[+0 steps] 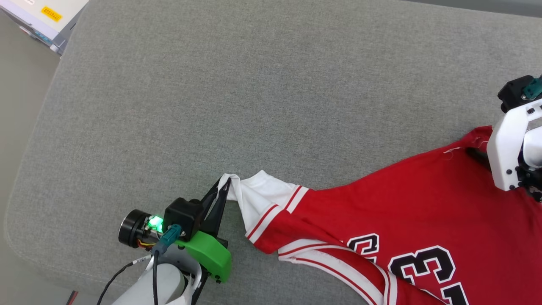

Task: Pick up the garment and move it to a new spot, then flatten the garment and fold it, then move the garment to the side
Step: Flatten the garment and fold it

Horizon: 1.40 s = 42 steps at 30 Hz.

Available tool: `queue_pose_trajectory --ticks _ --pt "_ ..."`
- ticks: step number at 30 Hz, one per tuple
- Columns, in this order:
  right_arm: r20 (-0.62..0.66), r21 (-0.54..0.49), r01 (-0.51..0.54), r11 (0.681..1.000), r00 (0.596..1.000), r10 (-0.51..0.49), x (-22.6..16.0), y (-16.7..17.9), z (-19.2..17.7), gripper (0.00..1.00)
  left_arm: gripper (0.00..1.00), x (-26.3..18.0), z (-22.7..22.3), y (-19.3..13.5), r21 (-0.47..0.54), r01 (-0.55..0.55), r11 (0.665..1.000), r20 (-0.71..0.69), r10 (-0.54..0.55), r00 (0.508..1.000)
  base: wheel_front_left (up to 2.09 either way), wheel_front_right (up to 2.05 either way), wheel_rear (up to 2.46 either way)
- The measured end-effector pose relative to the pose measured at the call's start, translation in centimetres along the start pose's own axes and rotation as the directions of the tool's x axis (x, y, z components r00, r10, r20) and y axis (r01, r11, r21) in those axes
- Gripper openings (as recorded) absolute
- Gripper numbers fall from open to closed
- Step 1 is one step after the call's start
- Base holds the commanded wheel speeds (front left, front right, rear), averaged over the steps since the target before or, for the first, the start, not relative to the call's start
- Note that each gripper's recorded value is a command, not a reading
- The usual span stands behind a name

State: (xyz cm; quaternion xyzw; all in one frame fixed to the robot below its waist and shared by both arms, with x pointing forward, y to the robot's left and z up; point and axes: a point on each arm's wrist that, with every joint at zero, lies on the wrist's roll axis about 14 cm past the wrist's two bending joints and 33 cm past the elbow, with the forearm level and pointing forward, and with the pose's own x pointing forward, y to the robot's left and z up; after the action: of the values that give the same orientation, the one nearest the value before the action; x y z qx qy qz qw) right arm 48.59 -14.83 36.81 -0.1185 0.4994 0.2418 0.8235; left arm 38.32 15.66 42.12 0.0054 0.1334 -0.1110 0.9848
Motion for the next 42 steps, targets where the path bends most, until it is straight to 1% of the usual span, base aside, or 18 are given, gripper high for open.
queue_pose_trajectory --ticks 4,8,10,13,15,16,19,22,23,24,29,31,34,40,42 --pt "0.084 0.002 -0.013 1.0 0.996 0.013 -0.4 0.7 0.8 0.0 0.0 0.0 0.1 -0.1 0.007 0.006 1.0 0.002 -0.006 1.0 0.0 0.0 0.0" --pt "0.199 0.016 -0.011 1.0 0.98 0.007 -1.6 1.0 2.1 0.0 0.0 -0.3 1.0 -0.2 0.018 0.009 1.0 0.035 -0.01 0.999 0.0 0.0 0.0" --pt "0.267 0.016 -0.002 1.0 0.964 -0.003 -2.5 1.1 2.9 0.0 0.0 -0.4 1.7 -0.3 0.024 0.014 1.0 0.055 -0.015 0.998 0.0 0.0 0.0" --pt "0.375 0.012 0.019 1.0 0.927 -0.022 -4.6 0.9 4.5 0.0 0.0 -0.8 3.1 -0.1 0.04 0.012 0.999 0.095 -0.016 0.995 0.0 0.0 0.0" --pt "0.448 0.016 0.035 0.999 0.893 -0.039 -6.3 0.7 5.5 0.0 0.0 -1.1 4.5 0.3 0.048 0.006 0.999 0.135 -0.012 0.991 0.0 0.0 0.0" --pt "0.468 0.019 0.039 0.999 0.883 -0.043 -6.9 0.6 5.8 0.0 0.0 -1.2 4.9 0.4 0.053 0.004 0.999 0.147 -0.012 0.989 0.0 0.0 0.0" --pt "0.574 0.034 0.063 0.997 0.816 -0.071 -9.9 -0.1 7.2 0.0 0.0 -1.6 7.4 0.8 0.074 -0.006 0.997 0.213 -0.01 0.977 0.0 0.0 0.0" --pt "0.674 0.048 0.087 0.995 0.732 -0.097 -13.3 -0.6 8.7 0.0 0.0 -1.6 10.5 0.7 0.101 0.0 0.995 0.294 -0.03 0.955 0.0 0.0 0.0" --pt "0.693 0.052 0.089 0.995 0.714 -0.1 -14.0 -0.7 9.0 0.0 0.0 -1.6 11.2 0.6 0.106 0.002 0.994 0.311 -0.035 0.95 0.0 0.0 0.0" --pt "0.723 0.057 0.095 0.994 0.682 -0.107 -15.2 -0.8 9.4 0.0 0.0 -1.4 12.7 0.4 0.117 0.007 0.993 0.342 -0.047 0.938 0.0 0.0 0.0" --pt "0.805 0.075 0.12 0.99 0.579 -0.131 -19.6 -1.5 10.7 0.0 0.0 -0.5 19.3 -0.1 0.185 0.022 0.983 0.468 -0.107 0.877 0.0 0.0 0.0" --pt "0.825 0.08 0.133 0.988 0.548 -0.14 -20.9 -1.8 11.1 0.0 0.0 -0.1 21.7 -0.5 0.214 0.031 0.976 0.507 -0.138 0.851 0.0 0.0 0.0" --pt "0.844 0.084 0.162 0.983 0.513 -0.157 -22.3 -2.5 12.1 0.0 0.0 0.8 25.3 -1.0 0.263 0.037 0.964 0.554 -0.182 0.813 0.0 0.0 0.0" --pt "0.881 0.101 0.217 0.971 0.434 -0.188 -24.7 -4.2 15.6 0.0 0.0 3.5 31.8 -1.8 0.355 0.033 0.934 0.617 -0.261 0.742 0.0 0.0 0.0" --pt "0.899 0.113 0.237 0.965 0.389 -0.201 -25.9 -5.0 17.4 0.0 0.0 4.7 33.8 -2.4 0.39 0.038 0.92 0.628 -0.296 0.72 0.0 0.0 0.0"
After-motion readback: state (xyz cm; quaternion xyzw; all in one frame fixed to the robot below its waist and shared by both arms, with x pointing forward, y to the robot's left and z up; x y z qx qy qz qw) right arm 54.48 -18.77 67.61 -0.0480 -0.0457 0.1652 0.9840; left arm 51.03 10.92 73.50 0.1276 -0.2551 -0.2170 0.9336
